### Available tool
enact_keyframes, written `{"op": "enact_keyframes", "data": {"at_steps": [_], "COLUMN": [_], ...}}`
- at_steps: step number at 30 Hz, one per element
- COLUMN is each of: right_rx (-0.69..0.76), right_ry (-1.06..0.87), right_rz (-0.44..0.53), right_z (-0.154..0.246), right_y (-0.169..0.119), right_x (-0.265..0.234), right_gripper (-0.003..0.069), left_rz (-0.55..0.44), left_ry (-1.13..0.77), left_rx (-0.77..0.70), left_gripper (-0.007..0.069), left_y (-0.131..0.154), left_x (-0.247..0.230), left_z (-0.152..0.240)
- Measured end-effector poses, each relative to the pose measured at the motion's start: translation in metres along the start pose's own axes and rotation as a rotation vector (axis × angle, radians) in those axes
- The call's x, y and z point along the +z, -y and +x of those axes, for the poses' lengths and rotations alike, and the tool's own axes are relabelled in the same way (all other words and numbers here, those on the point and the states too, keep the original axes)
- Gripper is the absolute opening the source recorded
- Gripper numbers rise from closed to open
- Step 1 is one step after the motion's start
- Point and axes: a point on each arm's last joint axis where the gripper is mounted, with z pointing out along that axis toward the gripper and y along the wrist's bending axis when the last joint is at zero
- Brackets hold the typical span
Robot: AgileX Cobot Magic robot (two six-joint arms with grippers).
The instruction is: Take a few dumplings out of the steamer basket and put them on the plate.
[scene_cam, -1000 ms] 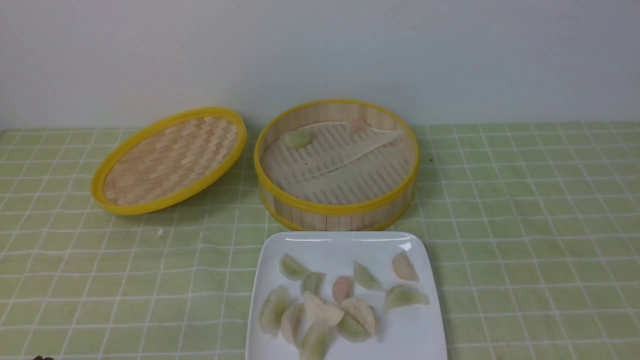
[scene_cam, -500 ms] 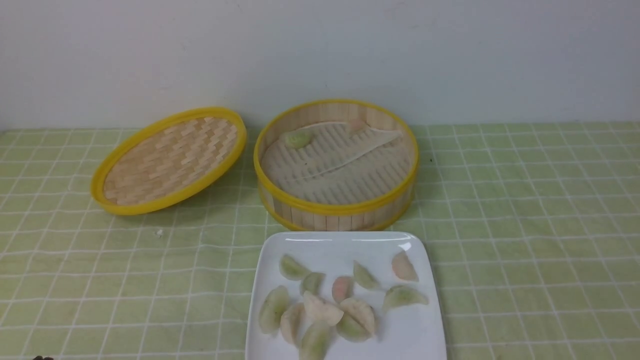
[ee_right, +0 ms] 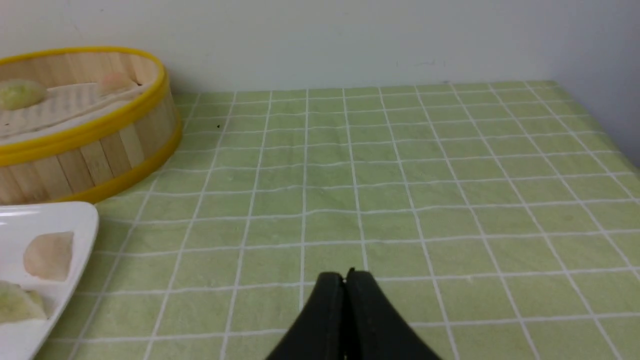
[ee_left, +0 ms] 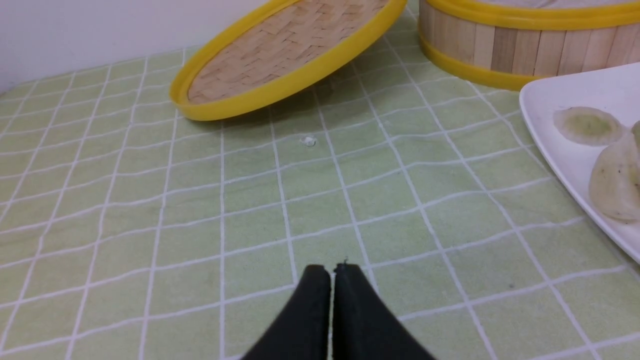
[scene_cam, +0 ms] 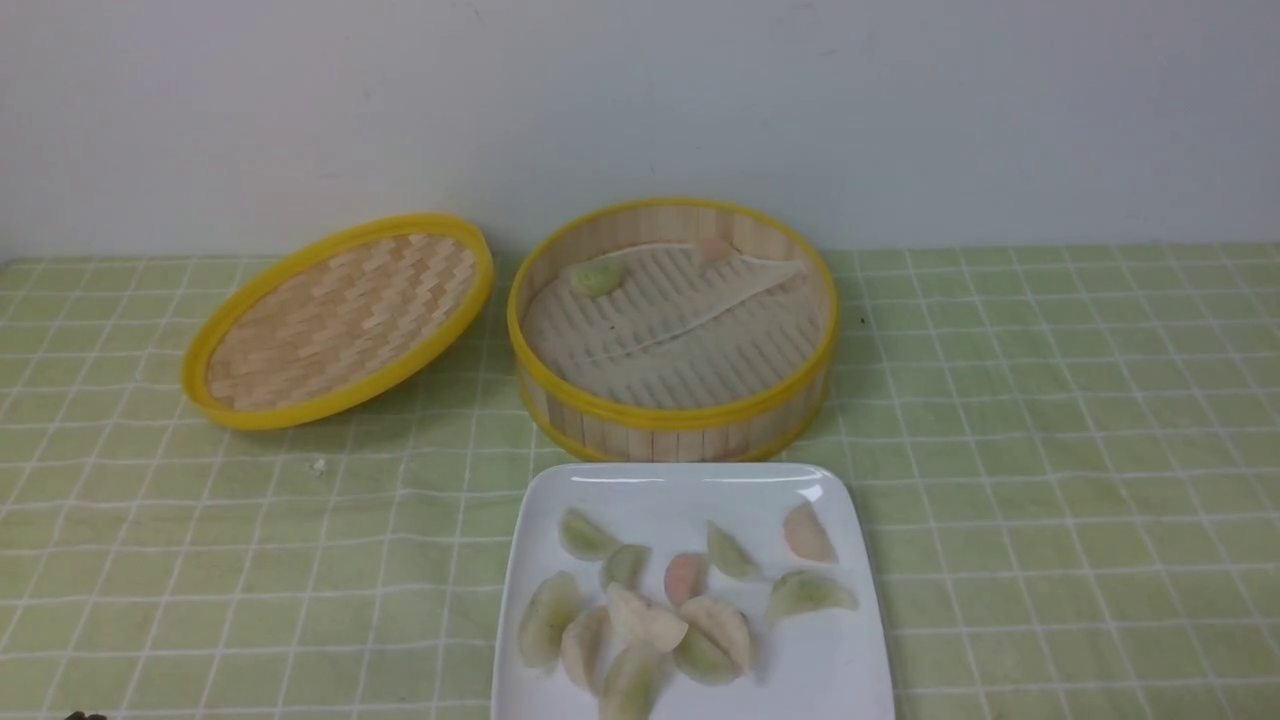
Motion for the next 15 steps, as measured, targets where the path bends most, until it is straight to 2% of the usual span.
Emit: {"op": "enact_keyframes", "data": {"at_steps": [15], "right_rx": [-0.008], "right_ry": [0.000], "right_rz": [0.000], "right_z": [0.0000], "right_y": [0.0000], "right_x": [0.0000], "right_gripper": [-0.0015], "left_rz": [0.000], "left_ry": [0.000], "left_rx": [0.000], "left_gripper": [-0.0006], "left_y": [0.0000], "left_x": [0.0000], "left_z": [0.0000]}}
